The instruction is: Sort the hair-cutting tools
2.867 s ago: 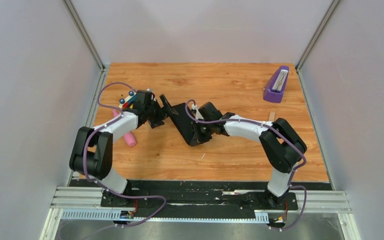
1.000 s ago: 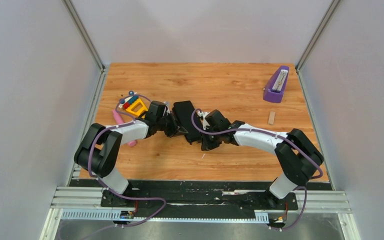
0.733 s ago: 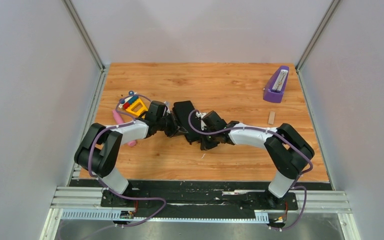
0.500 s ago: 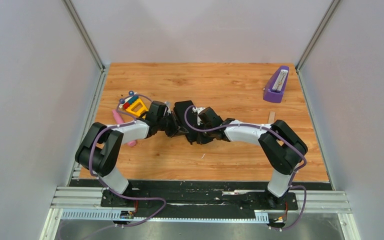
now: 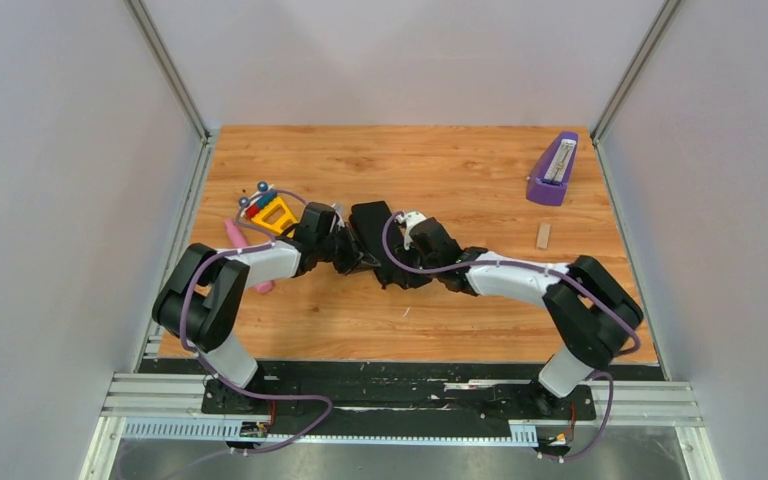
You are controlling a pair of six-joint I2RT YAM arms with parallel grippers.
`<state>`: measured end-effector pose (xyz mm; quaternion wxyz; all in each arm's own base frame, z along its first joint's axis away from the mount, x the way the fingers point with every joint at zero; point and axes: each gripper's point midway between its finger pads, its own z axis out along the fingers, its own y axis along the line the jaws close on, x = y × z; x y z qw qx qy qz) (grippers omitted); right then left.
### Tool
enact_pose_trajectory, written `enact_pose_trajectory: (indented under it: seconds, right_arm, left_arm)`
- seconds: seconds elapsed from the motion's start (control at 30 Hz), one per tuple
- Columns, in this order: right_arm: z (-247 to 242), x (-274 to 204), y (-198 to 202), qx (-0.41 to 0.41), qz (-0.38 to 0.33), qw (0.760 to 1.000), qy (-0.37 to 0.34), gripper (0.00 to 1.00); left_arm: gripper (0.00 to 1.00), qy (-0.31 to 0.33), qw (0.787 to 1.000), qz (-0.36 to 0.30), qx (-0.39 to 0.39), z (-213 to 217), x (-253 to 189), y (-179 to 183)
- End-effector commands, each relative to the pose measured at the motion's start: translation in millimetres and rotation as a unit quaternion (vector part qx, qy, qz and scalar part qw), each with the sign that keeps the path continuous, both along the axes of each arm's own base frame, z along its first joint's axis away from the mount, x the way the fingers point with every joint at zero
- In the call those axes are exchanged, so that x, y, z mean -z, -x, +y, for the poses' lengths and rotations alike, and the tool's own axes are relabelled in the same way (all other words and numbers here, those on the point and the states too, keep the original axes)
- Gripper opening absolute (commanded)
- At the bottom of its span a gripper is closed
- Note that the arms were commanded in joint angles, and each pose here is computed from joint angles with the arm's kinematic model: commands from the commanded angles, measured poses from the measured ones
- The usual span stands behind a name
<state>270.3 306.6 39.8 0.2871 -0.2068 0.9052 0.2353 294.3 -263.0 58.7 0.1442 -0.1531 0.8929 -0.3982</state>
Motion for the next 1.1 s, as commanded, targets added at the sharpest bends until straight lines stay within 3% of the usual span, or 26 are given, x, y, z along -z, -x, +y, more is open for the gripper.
enact_pose_trajectory:
  seconds: [0.0,0.4,0.67,1.07]
  right_arm:
    - [0.6,-59.6,-14.4,0.022,-0.093,0.993,-0.07,0.29]
    - [10.6,-35.3,12.4,-0.037,-0.042,0.995,-0.084,0.21]
    - [22.9,-29.7,16.4,-0.035,-0.02,0.995,-0.087,0.41]
    - [6.6,16.2,-10.2,0.076,-0.025,0.997,0.009,0.45]
  left_arm:
    - [0.0,0.029,0.999,-0.011,0.015,-14.8,-12.4,-1.1]
    - [0.0,0.034,0.999,-0.007,0.0,-15.1,-12.1,-4.2]
    - [0.0,0.042,0.999,0.007,-0.008,-18.9,-2.9,-6.3]
    - [0.0,0.061,0.997,0.035,-0.012,-29.9,26.3,-11.7]
